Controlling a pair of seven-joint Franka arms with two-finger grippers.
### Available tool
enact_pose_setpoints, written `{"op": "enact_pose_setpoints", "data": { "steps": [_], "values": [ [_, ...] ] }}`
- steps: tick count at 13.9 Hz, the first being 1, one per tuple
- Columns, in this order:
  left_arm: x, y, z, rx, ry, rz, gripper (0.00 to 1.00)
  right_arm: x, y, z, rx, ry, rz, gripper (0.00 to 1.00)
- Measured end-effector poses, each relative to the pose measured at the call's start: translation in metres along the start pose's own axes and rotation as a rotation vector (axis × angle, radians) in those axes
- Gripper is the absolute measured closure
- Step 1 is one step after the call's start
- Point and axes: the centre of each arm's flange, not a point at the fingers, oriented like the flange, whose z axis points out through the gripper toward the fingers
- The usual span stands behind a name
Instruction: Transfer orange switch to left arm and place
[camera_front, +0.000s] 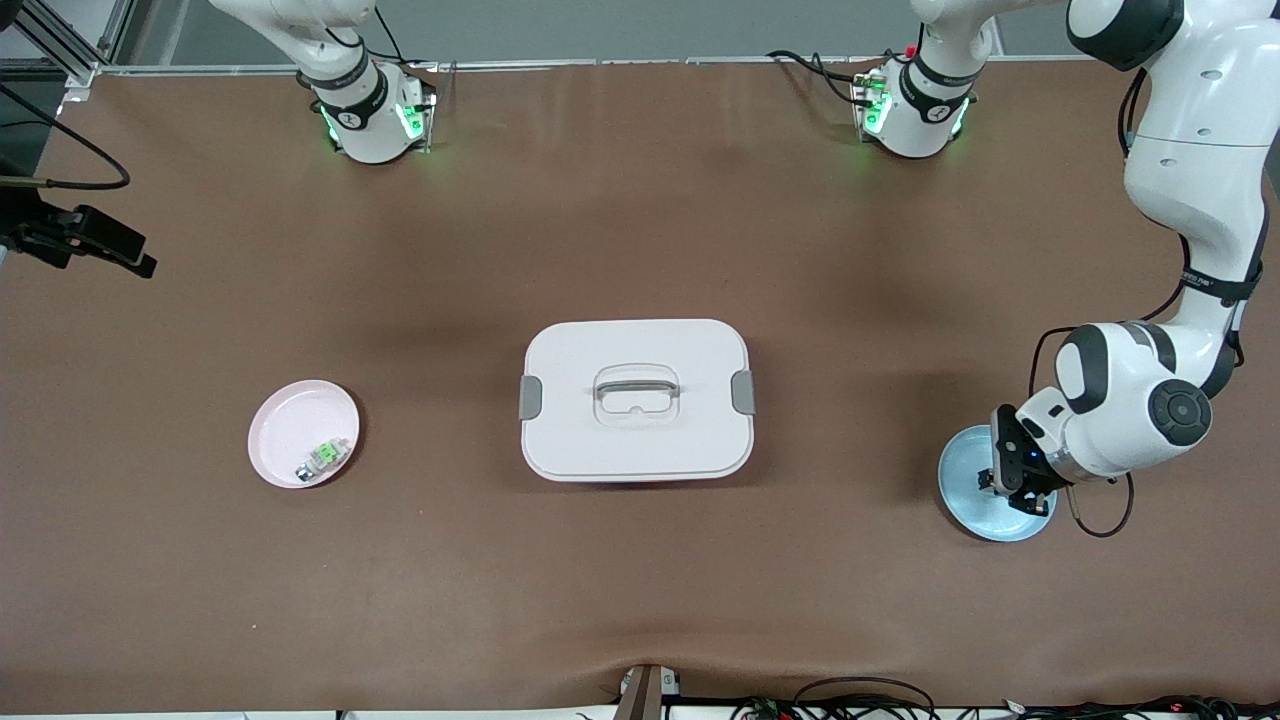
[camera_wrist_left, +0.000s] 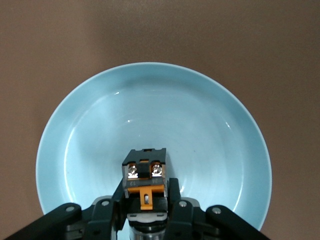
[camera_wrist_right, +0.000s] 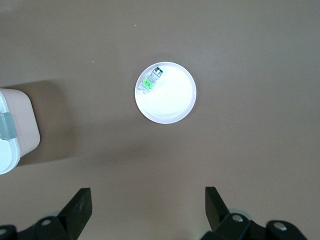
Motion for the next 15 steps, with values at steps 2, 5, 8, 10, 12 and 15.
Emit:
{"op": "enact_pose_setpoints", "data": {
  "steps": [2,5,8,10,12,15],
  "values": [
    [0.0,0.0,0.001,0.0,0.012,-0.014,0.65,0.0,-0.001,0.001,0.0,-0.002,-0.001,0.0],
    [0.0,0.002,0.006,-0.003,0.044,-0.049,0.49,0.0,0.002,0.001,0.0,-0.003,0.005,0.0],
    [0.0,0.002,0.007,-0.003,0.05,-0.055,0.2,0.0,0.001,0.001,0.001,-0.002,0.004,0.0],
    [-0.001,-0.001,0.004,0.005,0.048,-0.056,0.01,0.0,0.001,0.001,0.001,-0.001,0.004,0.0],
    [-0.002,-0.005,-0.004,0.013,0.048,-0.061,0.0,0.001,0.002,0.001,0.002,0.0,0.006,0.0],
    [-0.005,-0.013,-0.034,-0.026,0.051,-0.144,0.0,0.001,0.003,0.001,0.002,0.001,0.008,0.0]
  ]
}}
